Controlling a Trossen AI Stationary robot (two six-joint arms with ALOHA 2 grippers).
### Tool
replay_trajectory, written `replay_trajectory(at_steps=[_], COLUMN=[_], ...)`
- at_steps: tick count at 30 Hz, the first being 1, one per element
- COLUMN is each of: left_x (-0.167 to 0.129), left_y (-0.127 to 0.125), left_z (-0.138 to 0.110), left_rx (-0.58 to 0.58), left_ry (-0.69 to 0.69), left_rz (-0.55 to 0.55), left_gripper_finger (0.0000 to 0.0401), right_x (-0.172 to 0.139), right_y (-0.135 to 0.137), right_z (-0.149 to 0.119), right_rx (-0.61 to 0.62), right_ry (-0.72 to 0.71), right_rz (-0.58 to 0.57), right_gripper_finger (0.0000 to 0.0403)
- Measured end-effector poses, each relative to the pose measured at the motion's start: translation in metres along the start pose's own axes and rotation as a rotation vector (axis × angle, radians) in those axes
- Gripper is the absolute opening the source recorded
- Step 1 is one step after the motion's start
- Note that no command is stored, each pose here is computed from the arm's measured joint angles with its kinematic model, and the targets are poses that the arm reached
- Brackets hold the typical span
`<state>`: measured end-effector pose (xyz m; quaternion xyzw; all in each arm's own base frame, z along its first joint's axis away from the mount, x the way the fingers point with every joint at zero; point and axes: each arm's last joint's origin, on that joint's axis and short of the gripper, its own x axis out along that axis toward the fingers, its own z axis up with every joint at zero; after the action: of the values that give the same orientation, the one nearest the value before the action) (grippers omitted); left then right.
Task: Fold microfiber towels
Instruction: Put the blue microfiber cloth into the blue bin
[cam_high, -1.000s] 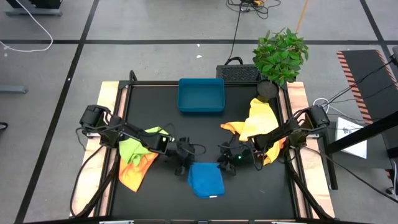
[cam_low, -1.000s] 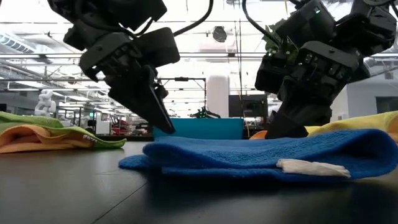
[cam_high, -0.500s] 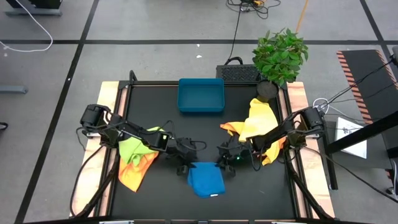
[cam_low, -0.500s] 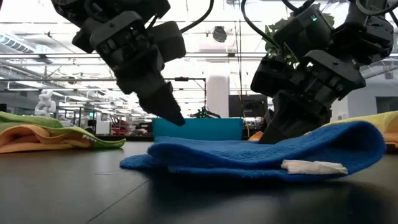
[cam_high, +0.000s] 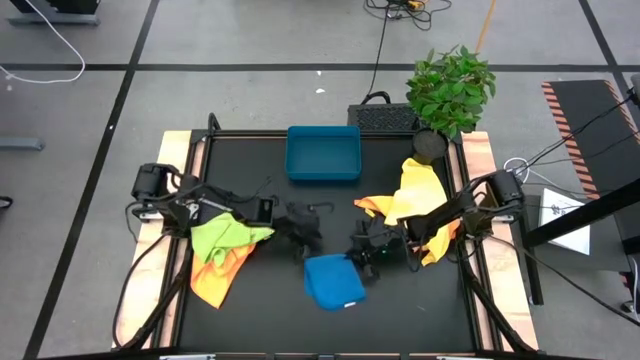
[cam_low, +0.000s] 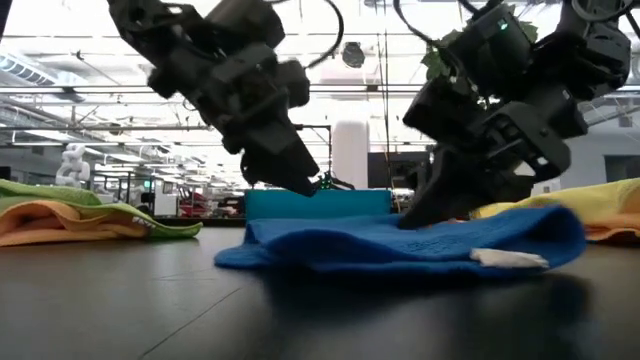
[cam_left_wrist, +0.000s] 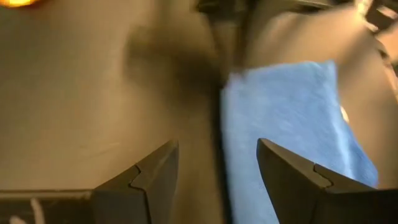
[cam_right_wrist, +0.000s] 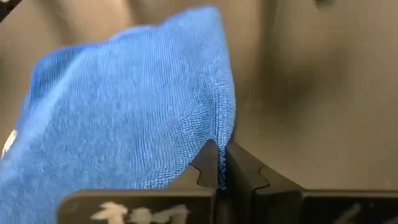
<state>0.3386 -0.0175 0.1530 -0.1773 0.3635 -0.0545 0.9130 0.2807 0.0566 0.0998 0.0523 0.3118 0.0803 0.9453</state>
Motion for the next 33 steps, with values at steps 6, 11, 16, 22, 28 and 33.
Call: replay_trajectory(at_steps=[6, 11, 16, 22, 28, 33], left_x=[-0.006, 0.0, 0.014, 0.025, 0.014, 0.004], left_y=[0.022, 0.028, 0.027, 0.034, 0.039, 0.043], left_z=[0.007, 0.003, -0.007, -0.016, -0.011, -0.001], left_rx=[-0.085, -0.138, -0.149, -0.166, -0.099, -0.031], left_ry=[0.014, 0.047, 0.094, 0.124, 0.137, 0.096], left_rz=[-0.073, -0.129, -0.146, -0.133, -0.209, -0.172], left_gripper_finger=[0.0219, 0.0219, 0.0219, 0.0218, 0.0159, 0.0028], right_x=[-0.013, -0.022, -0.026, -0.028, -0.029, -0.031], right_y=[-0.006, -0.011, -0.013, -0.017, -0.027, -0.043], right_z=[0.015, 0.023, 0.027, 0.028, 0.027, 0.028], right_rx=[-0.069, -0.073, -0.102, -0.114, -0.092, -0.058], right_ry=[-0.056, -0.068, -0.085, -0.086, -0.062, -0.066], right_rz=[-0.052, -0.066, -0.077, -0.093, -0.155, -0.21], right_gripper_finger=[0.0001, 0.0001, 0.0001, 0.0, 0.0, 0.0])
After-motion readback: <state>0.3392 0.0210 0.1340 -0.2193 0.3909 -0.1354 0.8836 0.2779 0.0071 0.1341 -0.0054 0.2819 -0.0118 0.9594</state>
